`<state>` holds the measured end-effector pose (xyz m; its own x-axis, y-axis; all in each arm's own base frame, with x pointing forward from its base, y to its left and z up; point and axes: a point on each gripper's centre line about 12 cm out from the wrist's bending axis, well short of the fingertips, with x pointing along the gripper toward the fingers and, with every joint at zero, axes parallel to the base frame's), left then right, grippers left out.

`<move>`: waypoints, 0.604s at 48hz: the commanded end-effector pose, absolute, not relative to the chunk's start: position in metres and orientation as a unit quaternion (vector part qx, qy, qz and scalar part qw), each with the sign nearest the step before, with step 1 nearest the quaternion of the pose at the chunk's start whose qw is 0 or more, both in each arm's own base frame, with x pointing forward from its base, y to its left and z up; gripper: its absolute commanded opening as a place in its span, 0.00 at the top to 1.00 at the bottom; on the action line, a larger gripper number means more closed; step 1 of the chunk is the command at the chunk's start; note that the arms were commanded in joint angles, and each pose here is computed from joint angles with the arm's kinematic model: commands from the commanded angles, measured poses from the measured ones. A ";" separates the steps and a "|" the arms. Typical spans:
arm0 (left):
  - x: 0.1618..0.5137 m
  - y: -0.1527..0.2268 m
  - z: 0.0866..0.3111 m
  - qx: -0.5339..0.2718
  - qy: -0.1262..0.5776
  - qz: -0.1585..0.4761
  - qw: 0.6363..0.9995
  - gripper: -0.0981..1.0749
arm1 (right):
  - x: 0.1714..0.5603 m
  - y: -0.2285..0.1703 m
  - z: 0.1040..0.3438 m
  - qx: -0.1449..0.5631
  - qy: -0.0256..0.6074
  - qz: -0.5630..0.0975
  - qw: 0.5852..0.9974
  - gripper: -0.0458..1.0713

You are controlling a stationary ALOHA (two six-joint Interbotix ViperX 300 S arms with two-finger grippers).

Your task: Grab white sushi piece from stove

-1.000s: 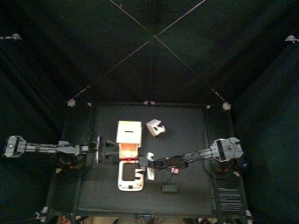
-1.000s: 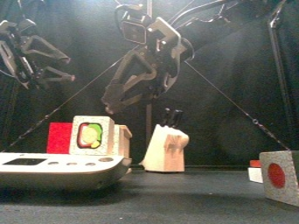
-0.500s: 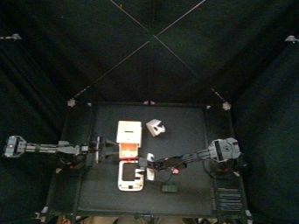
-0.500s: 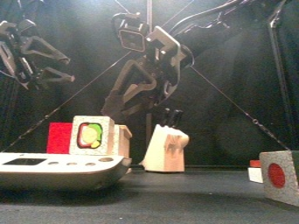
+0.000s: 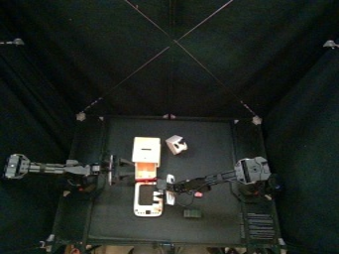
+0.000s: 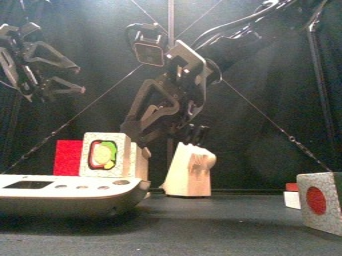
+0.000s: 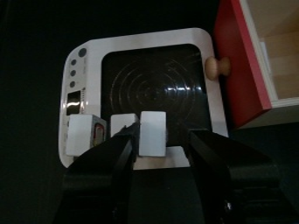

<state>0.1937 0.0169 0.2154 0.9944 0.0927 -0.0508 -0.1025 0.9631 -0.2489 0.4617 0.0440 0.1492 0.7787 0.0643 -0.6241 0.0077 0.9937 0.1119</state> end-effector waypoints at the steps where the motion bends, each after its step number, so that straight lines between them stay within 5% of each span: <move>1: 0.196 0.017 0.220 -0.126 0.011 0.049 0.991 0.16 | 0.466 0.043 0.165 0.057 0.313 0.016 0.948 0.26; 29: 0.195 0.017 0.219 -0.126 0.012 0.049 0.991 0.16 | 0.468 0.040 0.156 0.067 0.322 0.008 0.944 0.26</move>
<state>0.1935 0.0169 0.2148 0.9943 0.0927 -0.0523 -0.1029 0.9631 -0.2488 0.4638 0.0414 0.1427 0.7712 0.0594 -0.6338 0.0284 0.9915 0.1274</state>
